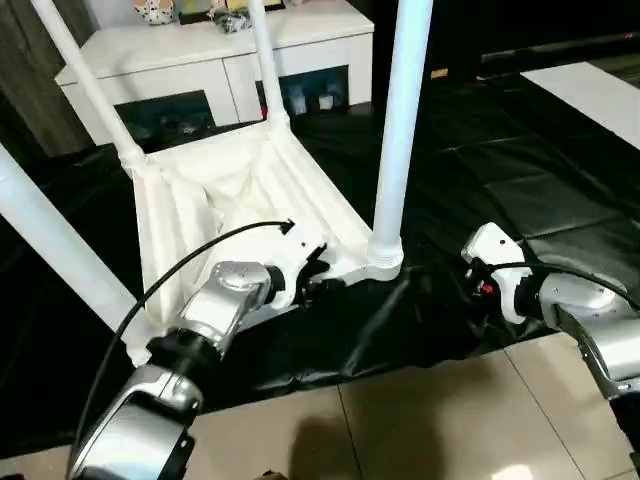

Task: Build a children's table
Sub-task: Rotate table base

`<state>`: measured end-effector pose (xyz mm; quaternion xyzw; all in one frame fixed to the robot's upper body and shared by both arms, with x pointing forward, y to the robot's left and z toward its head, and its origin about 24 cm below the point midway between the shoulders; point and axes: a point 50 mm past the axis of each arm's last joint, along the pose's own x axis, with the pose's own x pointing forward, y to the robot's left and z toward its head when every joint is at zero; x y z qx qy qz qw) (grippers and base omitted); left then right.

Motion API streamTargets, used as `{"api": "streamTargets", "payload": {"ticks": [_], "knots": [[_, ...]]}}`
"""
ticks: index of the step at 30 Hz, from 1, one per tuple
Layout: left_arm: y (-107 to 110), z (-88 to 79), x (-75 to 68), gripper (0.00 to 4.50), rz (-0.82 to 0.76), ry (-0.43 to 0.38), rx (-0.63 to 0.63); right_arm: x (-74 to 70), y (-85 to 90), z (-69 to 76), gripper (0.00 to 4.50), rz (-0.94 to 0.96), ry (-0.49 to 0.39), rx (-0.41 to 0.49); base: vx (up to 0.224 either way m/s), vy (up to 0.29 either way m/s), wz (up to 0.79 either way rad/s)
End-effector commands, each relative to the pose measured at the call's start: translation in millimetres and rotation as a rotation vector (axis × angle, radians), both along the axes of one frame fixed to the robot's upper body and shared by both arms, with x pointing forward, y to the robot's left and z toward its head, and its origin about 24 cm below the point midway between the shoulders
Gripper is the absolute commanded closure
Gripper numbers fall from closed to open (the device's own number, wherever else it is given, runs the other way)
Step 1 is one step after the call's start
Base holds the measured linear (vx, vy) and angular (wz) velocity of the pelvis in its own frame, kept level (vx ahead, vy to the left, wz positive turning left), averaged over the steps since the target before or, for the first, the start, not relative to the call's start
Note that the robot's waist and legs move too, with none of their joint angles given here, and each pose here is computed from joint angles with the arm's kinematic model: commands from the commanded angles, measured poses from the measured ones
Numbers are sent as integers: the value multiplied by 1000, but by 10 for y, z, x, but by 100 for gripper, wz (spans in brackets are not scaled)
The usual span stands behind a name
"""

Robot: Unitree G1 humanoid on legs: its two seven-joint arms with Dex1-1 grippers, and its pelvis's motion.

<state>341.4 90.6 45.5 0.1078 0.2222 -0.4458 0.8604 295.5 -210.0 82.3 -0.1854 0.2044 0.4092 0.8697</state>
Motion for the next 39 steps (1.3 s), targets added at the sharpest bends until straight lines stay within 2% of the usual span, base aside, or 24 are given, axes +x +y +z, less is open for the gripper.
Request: {"api": "streamTargets", "payload": {"ticks": [1, 4, 6, 9, 13, 17, 19, 21, 22, 25, 27, 29, 30, 34, 36, 37, 39], "knots": [[26, 24, 42, 257, -4, -5, 16, 46, 6, 113, 79, 14, -44, 7, 0, 0, 0], [20, -15, 43, 296, -39, 21, 42, 48, -7, 125, 79, 14, -48, 4, 0, 0, 0], [30, -29, 41, 300, -44, 27, 53, 51, -10, 132, 79, 13, -51, 3, 0, 0, 0], [55, -51, 49, 343, -43, 33, 70, 57, -13, 140, 79, 12, -54, 2, 0, 0, 0], [112, -92, 51, 376, -44, 49, 94, 70, 1, 151, 79, 16, -58, 3, 0, 0, 0], [192, -58, 65, 408, -24, 40, 62, 86, 15, 168, 79, 18, -65, 12, 0, 0, 0], [236, -36, 40, 439, -44, 33, 30, 84, 23, 171, 79, 22, -66, 18, 0, 0, 0], [345, -23, -49, 443, -85, 33, -11, 75, 35, 167, 79, 23, -63, 33, 0, 0, 0], [474, -44, -215, 447, -154, 35, -30, 55, 47, 144, 79, 23, -56, 47, 0, 0, 0], [536, -59, -316, 447, -191, 39, -25, 42, 57, 131, 79, 24, -51, 56, 0, 0, 0], [599, -67, -437, 447, -222, 34, -26, 25, 97, 121, 79, 38, -53, 76, 0, 0, 0], [631, -68, -483, 447, -225, 23, -17, 19, 128, 118, 79, 47, -57, 90, 0, 0, 0], [672, -57, -522, 447, -215, -6, 4, 8, 218, 121, 79, 73, -59, 136, 0, 0, 0], [650, 3, -505, 447, -209, -51, 5, -35, 400, 109, 79, 154, -31, 221, 0, 0, 0], [604, 46, -494, 449, -224, -55, -16, -30, 471, 100, 62, 173, -27, 257, 0, 0, 0], [570, 77, -487, 450, -244, -59, -25, -11, 540, 117, 49, 180, -25, 315, 0, 0, 0], [559, 86, -482, 450, -244, -62, -27, -5, 569, 129, 35, 186, -24, 339, 0, 0, 0]]}}
